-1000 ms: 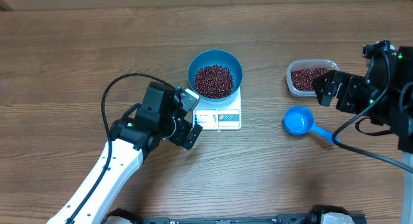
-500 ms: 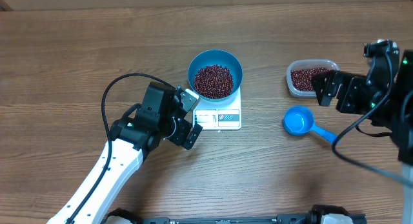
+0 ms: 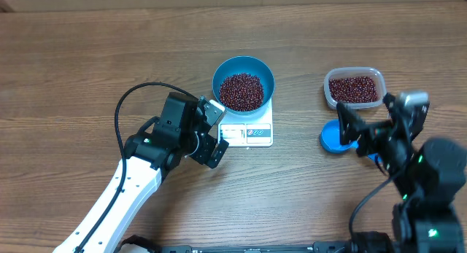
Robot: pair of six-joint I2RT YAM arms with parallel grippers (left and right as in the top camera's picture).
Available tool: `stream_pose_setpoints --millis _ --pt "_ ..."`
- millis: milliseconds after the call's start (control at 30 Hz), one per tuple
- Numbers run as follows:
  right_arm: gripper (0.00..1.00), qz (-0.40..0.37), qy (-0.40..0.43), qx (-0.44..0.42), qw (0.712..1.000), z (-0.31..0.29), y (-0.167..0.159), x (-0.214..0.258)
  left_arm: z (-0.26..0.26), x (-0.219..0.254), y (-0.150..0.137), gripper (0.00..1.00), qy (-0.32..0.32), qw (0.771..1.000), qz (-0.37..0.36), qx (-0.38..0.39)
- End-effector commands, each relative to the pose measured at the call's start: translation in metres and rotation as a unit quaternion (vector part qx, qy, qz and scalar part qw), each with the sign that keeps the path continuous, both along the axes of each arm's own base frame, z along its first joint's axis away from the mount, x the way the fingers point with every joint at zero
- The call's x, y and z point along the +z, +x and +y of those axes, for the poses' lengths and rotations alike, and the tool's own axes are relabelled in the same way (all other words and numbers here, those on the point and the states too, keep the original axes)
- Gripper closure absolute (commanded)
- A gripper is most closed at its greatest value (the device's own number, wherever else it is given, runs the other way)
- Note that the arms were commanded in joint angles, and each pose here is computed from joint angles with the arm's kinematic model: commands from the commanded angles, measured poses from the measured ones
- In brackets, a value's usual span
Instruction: Scoop item into bowl and weigh 150g on scale
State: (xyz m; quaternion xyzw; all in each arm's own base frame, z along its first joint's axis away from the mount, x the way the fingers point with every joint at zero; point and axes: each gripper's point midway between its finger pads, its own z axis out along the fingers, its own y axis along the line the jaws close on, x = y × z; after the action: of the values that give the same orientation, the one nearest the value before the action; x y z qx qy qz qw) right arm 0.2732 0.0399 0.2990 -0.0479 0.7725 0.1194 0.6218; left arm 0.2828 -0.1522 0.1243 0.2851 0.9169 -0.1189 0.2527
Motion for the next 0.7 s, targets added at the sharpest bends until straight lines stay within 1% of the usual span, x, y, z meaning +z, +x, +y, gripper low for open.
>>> stream_pose_setpoints --millis 0,100,333,600,667 --pt "0.0 -0.047 -0.006 -0.012 0.999 -0.003 -0.008 -0.018 -0.001 0.008 0.006 0.01 -0.007 1.0 -0.009 0.008" --pt "0.0 -0.071 -0.006 -0.014 0.997 -0.004 -0.014 -0.04 -0.001 0.008 0.006 0.0 -0.007 1.0 -0.009 0.008" --pt "0.0 -0.093 -0.007 -0.021 0.995 -0.006 -0.024 -0.087 -0.001 0.008 0.006 0.0 -0.007 1.0 -0.009 0.008" --pt "0.0 -0.11 -0.006 -0.023 0.994 -0.005 -0.027 -0.115 -0.001 0.008 0.006 0.0 -0.007 1.0 -0.009 0.008" --pt "0.0 -0.103 -0.007 -0.023 0.994 -0.005 -0.028 -0.123 -0.001 0.008 0.006 0.0 -0.007 1.0 -0.009 0.008"
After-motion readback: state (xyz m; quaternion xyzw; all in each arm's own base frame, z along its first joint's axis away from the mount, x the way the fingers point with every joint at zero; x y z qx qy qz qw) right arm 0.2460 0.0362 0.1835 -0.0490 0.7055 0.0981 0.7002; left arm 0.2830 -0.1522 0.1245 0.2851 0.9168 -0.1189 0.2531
